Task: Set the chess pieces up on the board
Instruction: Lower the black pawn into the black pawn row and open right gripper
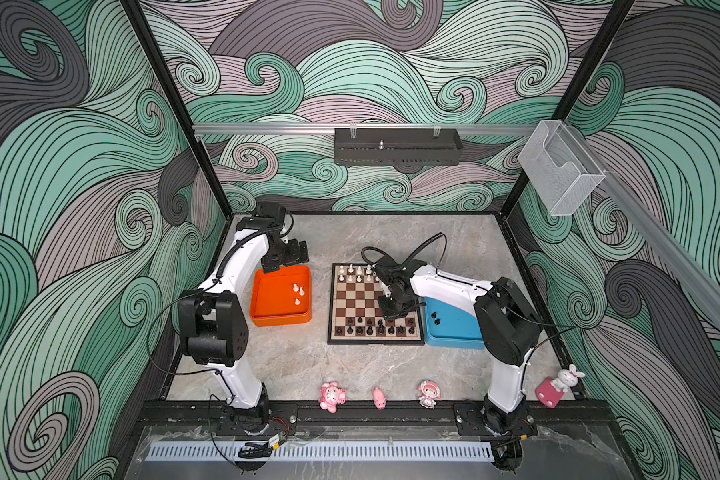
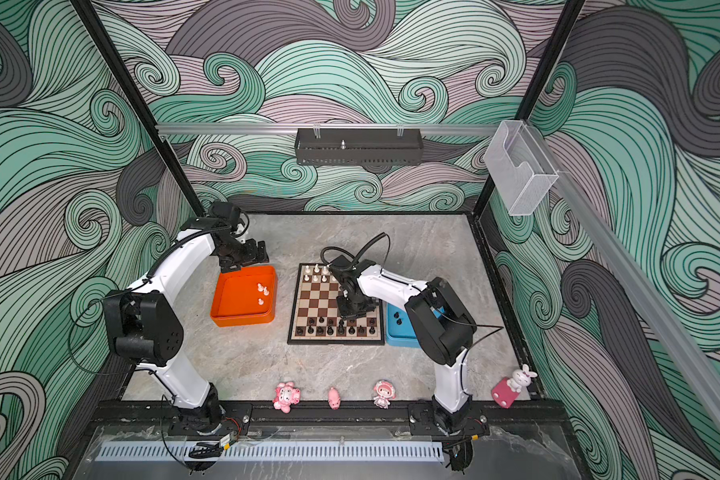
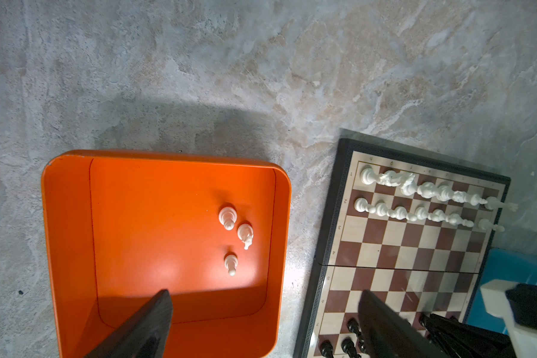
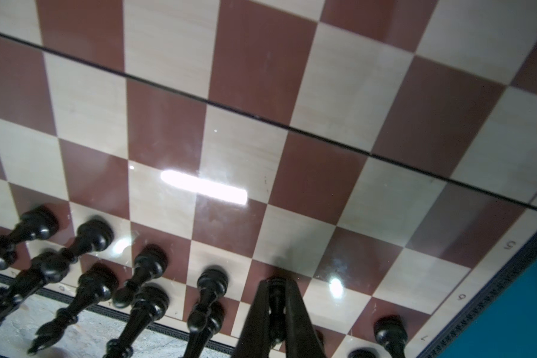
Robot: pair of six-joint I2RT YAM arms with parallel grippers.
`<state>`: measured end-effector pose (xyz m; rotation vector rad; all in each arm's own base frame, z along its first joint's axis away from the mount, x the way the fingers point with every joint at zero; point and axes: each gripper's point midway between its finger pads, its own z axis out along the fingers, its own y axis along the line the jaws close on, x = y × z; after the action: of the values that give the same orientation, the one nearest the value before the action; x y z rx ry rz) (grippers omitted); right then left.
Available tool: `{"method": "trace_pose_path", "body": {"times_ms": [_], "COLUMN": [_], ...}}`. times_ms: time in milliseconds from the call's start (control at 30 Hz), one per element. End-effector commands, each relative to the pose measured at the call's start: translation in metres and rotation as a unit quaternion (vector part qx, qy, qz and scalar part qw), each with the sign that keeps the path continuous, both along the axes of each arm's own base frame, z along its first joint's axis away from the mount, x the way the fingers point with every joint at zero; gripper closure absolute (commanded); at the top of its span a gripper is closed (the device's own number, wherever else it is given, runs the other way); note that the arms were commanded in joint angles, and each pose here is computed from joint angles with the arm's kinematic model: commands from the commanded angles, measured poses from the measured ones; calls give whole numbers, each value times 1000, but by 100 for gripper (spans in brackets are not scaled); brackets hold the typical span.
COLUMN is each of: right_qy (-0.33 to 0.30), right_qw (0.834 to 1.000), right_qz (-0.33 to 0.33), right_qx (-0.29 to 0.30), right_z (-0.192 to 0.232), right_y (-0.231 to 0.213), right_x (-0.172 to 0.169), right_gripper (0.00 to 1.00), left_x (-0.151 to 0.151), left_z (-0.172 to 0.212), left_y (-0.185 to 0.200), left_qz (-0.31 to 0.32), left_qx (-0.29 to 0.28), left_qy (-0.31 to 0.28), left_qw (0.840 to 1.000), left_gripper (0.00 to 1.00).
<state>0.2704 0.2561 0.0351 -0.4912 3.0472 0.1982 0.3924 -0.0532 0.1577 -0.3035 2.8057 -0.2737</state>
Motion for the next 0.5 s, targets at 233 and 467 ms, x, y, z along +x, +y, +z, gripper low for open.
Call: {"method": "trace_pose_path", "body": {"times_ms": [233,467], "right_qy": [18,19], "right_qw": [1000,1000], "right_qz": [-3,-2], "right_qx": [-8,-8], "right_z": [-8,-9], "right_y": [-4,-4], "right_x": [-11,-14], "right_gripper": [90,90], "left_x": [-2,-1], "left_z": [-2,-2], "left_y": [1,0], "left_qz": [7,8], "left_qx": [-10,-14], "left_qy": [4,5], "left_qw": [1000,1000], "left_gripper": [4,4]}}
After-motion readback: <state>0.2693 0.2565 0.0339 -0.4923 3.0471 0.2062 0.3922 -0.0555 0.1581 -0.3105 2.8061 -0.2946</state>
